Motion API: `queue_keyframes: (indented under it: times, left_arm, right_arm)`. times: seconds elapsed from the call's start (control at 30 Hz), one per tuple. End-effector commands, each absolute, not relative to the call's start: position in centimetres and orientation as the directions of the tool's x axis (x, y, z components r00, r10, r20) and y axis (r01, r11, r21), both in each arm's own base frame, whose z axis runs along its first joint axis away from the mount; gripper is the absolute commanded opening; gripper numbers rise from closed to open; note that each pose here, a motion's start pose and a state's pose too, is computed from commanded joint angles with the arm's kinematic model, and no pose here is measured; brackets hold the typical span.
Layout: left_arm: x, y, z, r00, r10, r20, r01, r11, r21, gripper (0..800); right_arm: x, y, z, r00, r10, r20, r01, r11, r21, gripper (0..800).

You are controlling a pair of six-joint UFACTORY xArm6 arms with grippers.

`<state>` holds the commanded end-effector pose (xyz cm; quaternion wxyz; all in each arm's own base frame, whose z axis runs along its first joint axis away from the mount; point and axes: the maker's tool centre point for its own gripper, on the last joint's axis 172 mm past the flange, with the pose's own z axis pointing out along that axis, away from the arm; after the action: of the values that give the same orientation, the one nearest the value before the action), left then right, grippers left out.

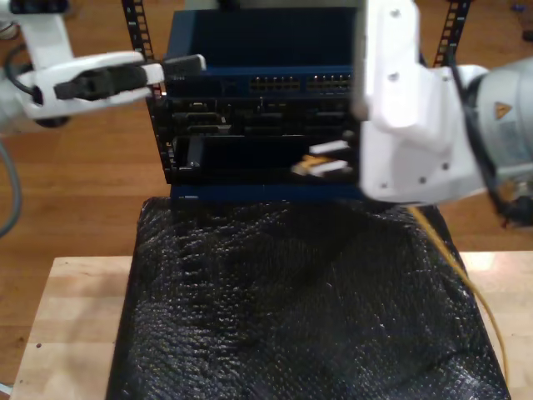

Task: Grab the cable and plug it in

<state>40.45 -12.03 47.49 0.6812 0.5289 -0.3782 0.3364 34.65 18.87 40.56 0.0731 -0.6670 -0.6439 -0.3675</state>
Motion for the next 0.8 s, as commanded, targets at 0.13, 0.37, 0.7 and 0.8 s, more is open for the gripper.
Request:
queue_keyframes:
  times: [0.13,0.37,0.7,0.8]
  left_arm:
    - [40.2,-12.0,44.6,0.450,-0.076,0.890,-0.882,0.118,0.456,797]
    - [39.3,-10.7,41.7,0.359,-0.266,0.895,-0.927,0.009,0.374,797]
    - [35.7,-7.0,38.3,0.223,-0.549,0.806,-0.967,-0.020,0.254,797]
    - [34.5,-3.9,36.8,0.202,-0.622,0.757,-0.972,-0.035,0.231,797]
  right_arm:
    - [34.5,15.6,39.5,0.001,0.816,0.577,0.937,-0.202,0.284,0]
    - [34.3,13.9,38.2,0.059,0.823,0.565,0.951,-0.220,0.220,0]
    - [35.3,11.8,35.4,0.126,0.851,0.510,0.963,-0.229,0.145,0]
    - [35.6,11.4,34.4,0.138,0.860,0.492,0.966,-0.226,0.124,0]
